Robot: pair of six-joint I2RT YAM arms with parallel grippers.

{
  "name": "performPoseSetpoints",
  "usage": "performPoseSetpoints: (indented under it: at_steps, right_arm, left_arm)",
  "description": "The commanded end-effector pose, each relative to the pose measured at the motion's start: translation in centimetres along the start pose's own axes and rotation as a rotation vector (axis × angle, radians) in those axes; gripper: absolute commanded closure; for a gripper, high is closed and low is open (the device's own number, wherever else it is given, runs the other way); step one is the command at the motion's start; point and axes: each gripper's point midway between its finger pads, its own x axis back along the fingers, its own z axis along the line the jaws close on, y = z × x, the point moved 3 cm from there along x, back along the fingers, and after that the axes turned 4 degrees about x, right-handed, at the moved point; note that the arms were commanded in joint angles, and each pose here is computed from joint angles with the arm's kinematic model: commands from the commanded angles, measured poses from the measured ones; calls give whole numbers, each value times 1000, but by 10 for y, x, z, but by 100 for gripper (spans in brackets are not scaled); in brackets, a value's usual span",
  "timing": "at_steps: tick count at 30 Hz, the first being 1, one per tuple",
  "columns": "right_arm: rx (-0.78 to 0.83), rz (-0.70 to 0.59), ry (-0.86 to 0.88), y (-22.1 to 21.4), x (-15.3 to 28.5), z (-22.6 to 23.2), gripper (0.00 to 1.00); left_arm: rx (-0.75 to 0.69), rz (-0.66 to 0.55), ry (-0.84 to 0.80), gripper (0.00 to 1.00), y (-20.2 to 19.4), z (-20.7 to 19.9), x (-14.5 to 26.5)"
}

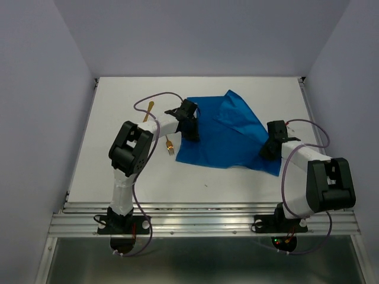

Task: Fold the napkin into a case and place the utensils inside
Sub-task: Move the crumpled napkin to the center of the board.

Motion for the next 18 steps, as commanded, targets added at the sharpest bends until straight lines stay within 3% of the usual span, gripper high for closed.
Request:
performPoseSetpoints:
  at_steps: [1,6,10,15,18]
  right_arm:
    - [31,-9,-35,8,-30,8,74]
    - [53,-30,3,38,-37,35,74]
    - [30,-84,83,56,-9,48,72]
    - [-2,-182,154,65,40,42,66]
    - [-6,-175,138,53,46,29,64]
  left_arm:
    - [-31,-36,84,73,38,13,-11]
    - [-82,-132,98,71,86,0,10]
    - [-115,-228,76,66,108,-18,60]
    - [-78,-201,157,60,75,10,76]
    - [-38,-164,199,55,50,28,77]
